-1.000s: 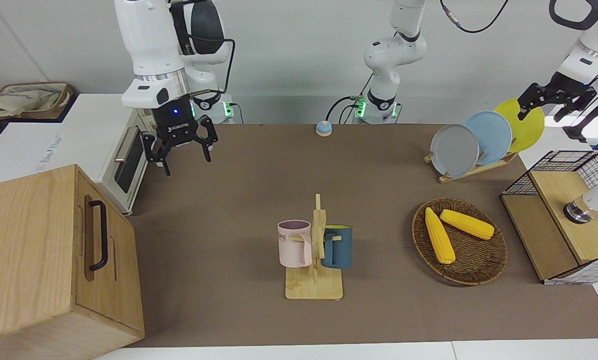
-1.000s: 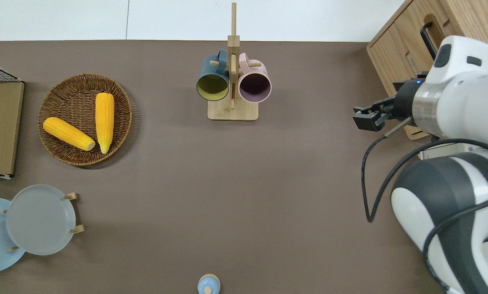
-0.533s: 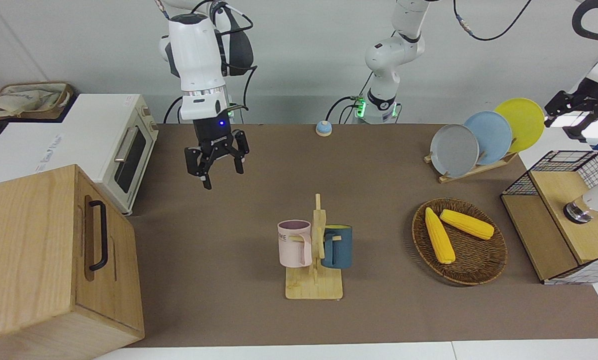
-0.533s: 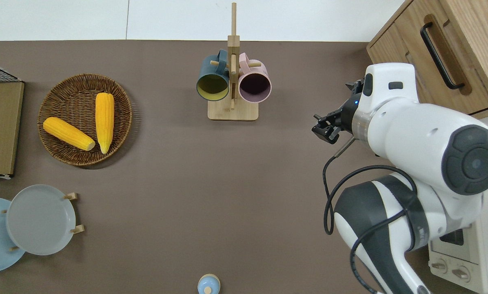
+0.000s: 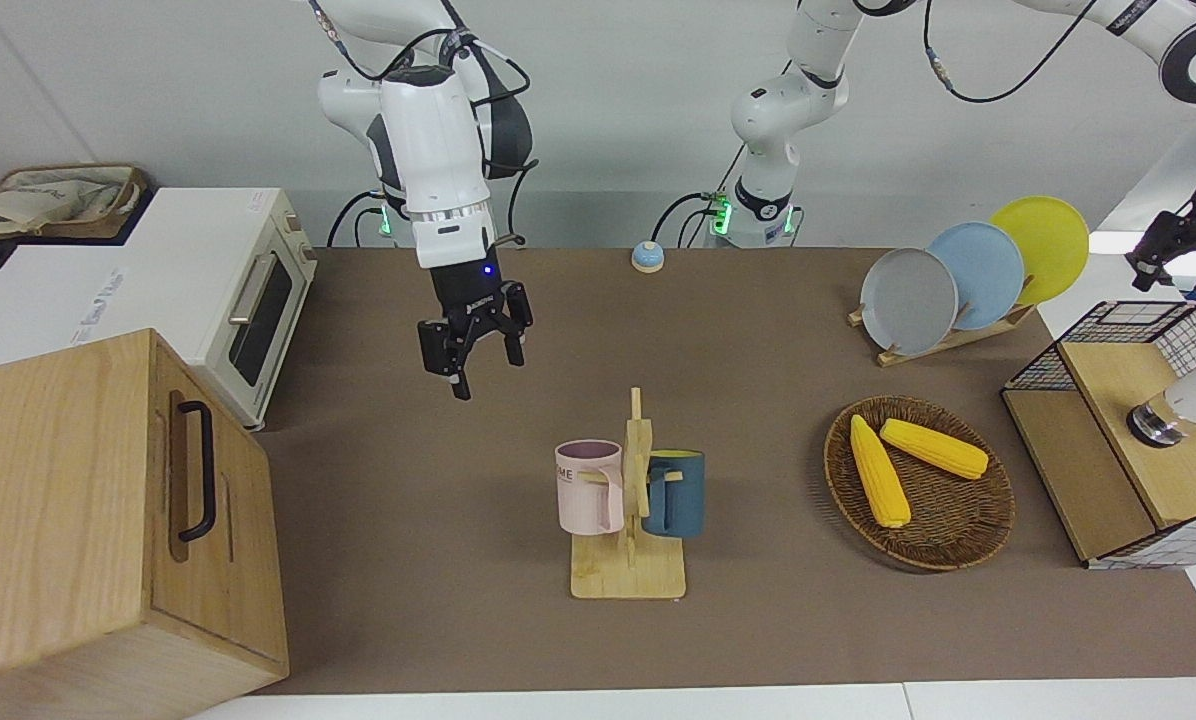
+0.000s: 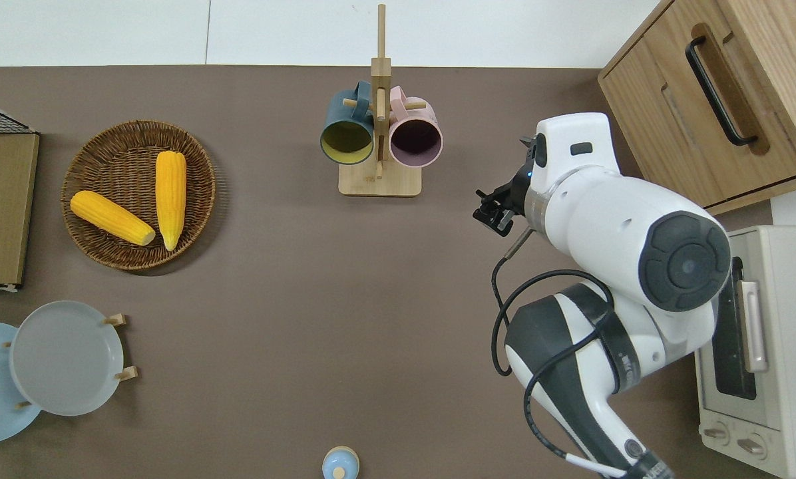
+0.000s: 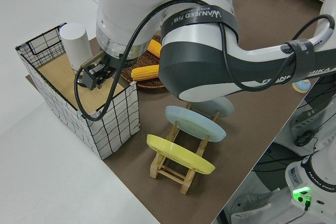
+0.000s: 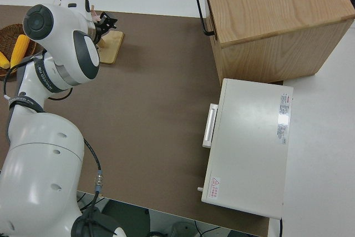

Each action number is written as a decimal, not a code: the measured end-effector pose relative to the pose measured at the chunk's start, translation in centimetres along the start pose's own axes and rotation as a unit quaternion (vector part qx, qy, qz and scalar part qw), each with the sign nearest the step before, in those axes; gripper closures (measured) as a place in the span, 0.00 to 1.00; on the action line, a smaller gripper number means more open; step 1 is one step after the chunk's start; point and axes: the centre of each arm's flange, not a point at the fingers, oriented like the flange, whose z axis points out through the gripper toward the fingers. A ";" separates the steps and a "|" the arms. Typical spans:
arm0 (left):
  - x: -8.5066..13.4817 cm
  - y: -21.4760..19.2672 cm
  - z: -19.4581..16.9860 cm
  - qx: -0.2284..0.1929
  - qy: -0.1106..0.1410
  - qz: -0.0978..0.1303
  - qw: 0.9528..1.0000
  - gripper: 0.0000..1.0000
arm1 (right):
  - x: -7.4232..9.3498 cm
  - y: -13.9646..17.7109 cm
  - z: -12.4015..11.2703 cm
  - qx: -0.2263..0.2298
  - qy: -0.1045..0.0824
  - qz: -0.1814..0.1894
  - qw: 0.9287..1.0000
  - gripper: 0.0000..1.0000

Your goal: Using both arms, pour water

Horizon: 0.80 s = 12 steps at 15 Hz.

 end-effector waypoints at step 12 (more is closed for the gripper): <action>2.5 3.3 5.8 0.042 0.141 -0.032 0.989 0.00 | 2.6 1.5 3.3 -0.025 0.048 0.045 0.998 0.02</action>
